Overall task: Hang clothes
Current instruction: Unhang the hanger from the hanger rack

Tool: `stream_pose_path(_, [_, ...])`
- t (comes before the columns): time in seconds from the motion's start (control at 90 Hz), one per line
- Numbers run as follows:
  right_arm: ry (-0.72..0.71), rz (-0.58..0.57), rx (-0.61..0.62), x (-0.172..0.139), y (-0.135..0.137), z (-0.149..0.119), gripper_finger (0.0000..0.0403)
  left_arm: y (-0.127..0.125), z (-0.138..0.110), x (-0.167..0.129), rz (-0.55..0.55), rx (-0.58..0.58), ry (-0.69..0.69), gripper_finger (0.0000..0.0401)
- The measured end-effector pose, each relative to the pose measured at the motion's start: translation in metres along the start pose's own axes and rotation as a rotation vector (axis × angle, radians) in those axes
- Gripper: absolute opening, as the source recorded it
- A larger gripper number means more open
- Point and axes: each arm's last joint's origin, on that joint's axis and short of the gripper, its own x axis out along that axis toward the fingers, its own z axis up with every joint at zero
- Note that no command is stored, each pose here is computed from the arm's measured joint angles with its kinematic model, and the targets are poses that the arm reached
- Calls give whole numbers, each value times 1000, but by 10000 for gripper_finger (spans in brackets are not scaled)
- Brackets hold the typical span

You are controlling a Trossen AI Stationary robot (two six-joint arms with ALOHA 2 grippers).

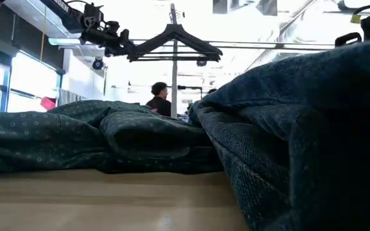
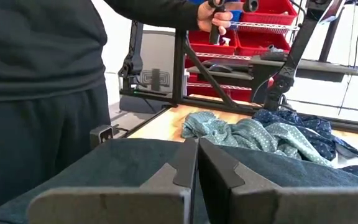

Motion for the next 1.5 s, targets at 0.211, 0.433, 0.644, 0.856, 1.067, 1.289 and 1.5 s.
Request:
stream_pose_path(0.211, [0,0,0,0,0,0,0,-5,0,0,-174,-30,1,204])
stream_pose_path(0.433, [0,0,0,0,0,0,0,-14,8,3,-262,-84,-47,150])
stream_pose_path(0.644, [0,0,0,0,0,0,0,-26,12,10,-272,-95,-79,108])
stream_pose_path(0.856, [0,0,0,0,0,0,0,-33,12,15,-248,-100,-81,41])
stream_pose_path(1.067, [0,0,0,0,0,0,0,-36,14,16,-290,-134,-92,20])
stream_pose_path(1.289, [0,0,0,0,0,0,0,-41,27,7,-307,-137,-128,20])
stream_pose_path(1.5, [0,0,0,0,0,0,0,-56,55,-13,-356,-22,-205,20])
